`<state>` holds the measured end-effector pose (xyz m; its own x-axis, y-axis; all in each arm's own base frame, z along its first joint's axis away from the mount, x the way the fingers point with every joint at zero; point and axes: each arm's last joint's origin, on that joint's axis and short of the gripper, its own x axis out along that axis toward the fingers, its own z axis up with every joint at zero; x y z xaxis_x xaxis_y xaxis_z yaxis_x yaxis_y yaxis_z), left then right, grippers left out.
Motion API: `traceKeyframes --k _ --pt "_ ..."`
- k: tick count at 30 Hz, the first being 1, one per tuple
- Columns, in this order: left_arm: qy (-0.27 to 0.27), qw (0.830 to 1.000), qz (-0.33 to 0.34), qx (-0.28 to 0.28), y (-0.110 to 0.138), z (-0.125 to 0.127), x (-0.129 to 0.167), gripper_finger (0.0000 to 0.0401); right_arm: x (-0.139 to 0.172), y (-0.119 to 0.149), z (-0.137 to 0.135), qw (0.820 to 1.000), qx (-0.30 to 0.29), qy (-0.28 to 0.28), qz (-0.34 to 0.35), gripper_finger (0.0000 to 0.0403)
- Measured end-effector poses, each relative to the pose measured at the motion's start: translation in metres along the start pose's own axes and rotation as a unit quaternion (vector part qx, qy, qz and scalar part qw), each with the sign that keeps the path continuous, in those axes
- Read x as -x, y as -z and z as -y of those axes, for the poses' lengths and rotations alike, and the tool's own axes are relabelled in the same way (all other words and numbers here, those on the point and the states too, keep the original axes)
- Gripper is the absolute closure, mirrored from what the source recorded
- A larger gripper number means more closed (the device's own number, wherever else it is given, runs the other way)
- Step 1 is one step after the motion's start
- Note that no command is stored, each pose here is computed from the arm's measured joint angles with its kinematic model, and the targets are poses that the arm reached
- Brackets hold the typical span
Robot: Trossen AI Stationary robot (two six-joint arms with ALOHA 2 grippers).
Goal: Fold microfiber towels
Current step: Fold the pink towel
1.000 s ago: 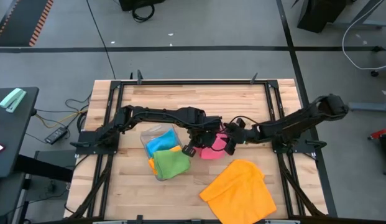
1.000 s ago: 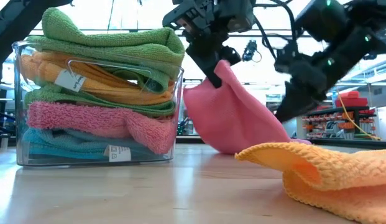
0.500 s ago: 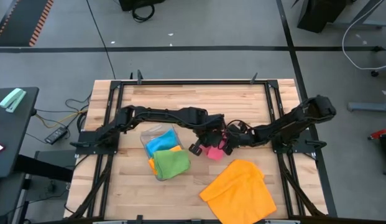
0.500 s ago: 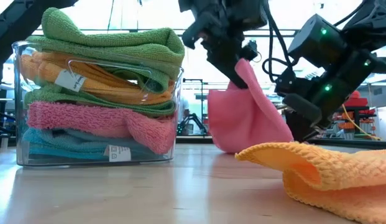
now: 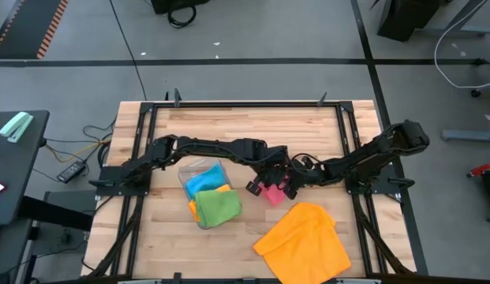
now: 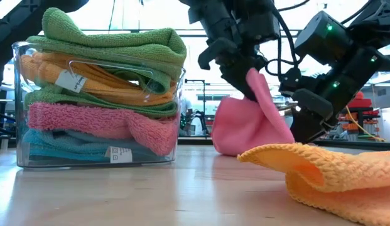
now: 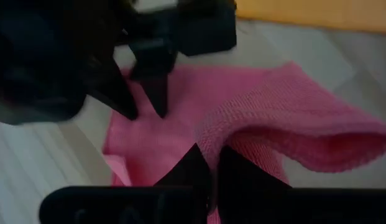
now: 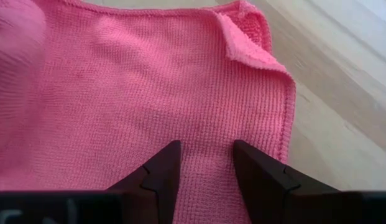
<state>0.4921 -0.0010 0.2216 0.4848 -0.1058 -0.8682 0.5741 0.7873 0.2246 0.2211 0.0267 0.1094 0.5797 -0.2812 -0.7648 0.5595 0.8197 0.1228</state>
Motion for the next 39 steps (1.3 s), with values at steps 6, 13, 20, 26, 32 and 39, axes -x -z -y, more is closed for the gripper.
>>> traceKeyframes --k 6,13,20,26,32,39 --pt "-0.013 1.000 -0.019 0.003 0.006 -0.003 -0.018 0.0387 0.000 0.000 0.000 1.000 0.000 0.000 0.000 0.0246" --pt "-0.040 0.999 -0.010 0.011 0.011 -0.014 -0.031 0.0374 0.000 0.000 0.000 1.000 0.000 0.000 0.001 0.0246" --pt "-0.051 0.999 0.002 0.012 0.012 -0.019 -0.036 0.0387 0.000 0.000 0.000 1.000 -0.001 -0.001 0.001 0.0246" --pt "-0.086 0.995 -0.010 0.049 0.012 -0.021 -0.037 0.0355 0.000 0.000 0.000 1.000 -0.001 0.000 0.002 0.0246" --pt "-0.113 0.990 -0.013 0.079 0.013 -0.025 -0.036 0.0277 0.000 0.000 0.000 1.000 -0.005 0.000 0.002 0.0246" --pt "-0.131 0.985 -0.019 0.109 0.008 -0.028 -0.016 0.0201 0.000 -0.001 0.000 1.000 -0.005 0.000 0.003 0.0246"
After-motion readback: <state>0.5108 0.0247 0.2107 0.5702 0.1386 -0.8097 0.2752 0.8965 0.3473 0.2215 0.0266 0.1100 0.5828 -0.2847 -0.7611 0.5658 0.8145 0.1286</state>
